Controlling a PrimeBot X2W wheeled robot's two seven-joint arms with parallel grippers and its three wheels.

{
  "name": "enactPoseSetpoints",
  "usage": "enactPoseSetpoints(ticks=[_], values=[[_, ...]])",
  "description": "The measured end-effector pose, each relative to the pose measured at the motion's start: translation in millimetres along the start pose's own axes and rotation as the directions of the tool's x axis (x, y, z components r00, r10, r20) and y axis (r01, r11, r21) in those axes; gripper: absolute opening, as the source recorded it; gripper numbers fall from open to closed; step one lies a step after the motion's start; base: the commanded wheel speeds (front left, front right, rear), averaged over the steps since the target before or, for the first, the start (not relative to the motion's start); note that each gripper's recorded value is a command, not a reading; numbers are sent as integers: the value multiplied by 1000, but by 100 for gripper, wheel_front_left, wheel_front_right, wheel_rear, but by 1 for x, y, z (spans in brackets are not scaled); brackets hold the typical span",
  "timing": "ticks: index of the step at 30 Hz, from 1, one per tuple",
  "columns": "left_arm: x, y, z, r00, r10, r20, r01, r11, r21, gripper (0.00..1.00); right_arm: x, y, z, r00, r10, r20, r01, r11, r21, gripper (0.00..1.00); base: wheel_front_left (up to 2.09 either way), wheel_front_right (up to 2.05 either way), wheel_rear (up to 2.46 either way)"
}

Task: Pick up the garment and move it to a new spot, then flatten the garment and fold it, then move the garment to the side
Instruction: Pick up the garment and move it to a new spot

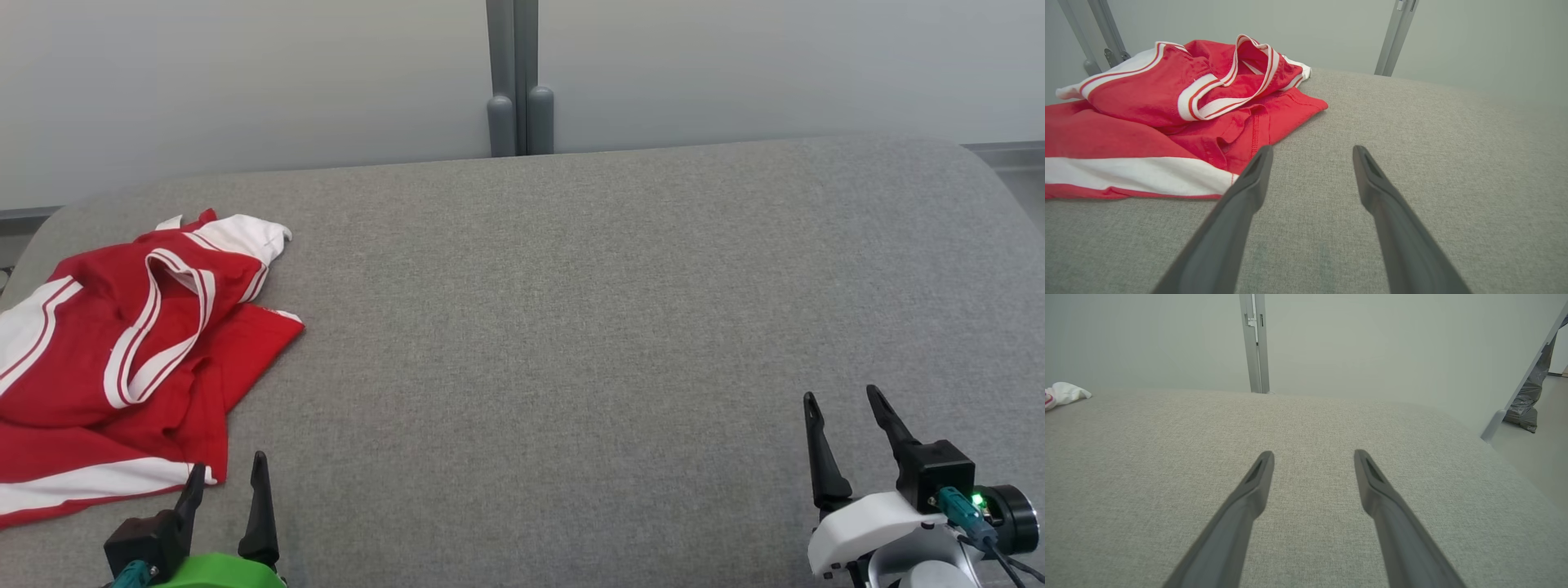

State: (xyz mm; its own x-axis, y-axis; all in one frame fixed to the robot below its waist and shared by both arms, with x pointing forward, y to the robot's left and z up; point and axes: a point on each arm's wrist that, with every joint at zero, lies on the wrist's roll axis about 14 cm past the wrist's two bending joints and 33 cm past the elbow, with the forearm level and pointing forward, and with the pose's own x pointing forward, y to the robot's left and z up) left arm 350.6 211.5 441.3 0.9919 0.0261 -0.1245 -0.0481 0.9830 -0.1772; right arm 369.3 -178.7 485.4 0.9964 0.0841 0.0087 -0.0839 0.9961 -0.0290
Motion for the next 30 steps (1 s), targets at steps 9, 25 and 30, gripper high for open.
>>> enactPoseSetpoints(ticks=[9,25,30], values=[[-2,3,1,1000,7,4,-7,1000,0,100,2,8,-1,1000,22,-4,-22,1000,3,100,0,0,0],[-48,59,7,980,192,43,-191,981,-24,100,26,96,1,960,281,1,-281,960,4,100,0,0,0],[-87,97,5,946,321,53,-319,947,-40,100,31,145,4,910,415,7,-415,910,3,100,0,0,0]])
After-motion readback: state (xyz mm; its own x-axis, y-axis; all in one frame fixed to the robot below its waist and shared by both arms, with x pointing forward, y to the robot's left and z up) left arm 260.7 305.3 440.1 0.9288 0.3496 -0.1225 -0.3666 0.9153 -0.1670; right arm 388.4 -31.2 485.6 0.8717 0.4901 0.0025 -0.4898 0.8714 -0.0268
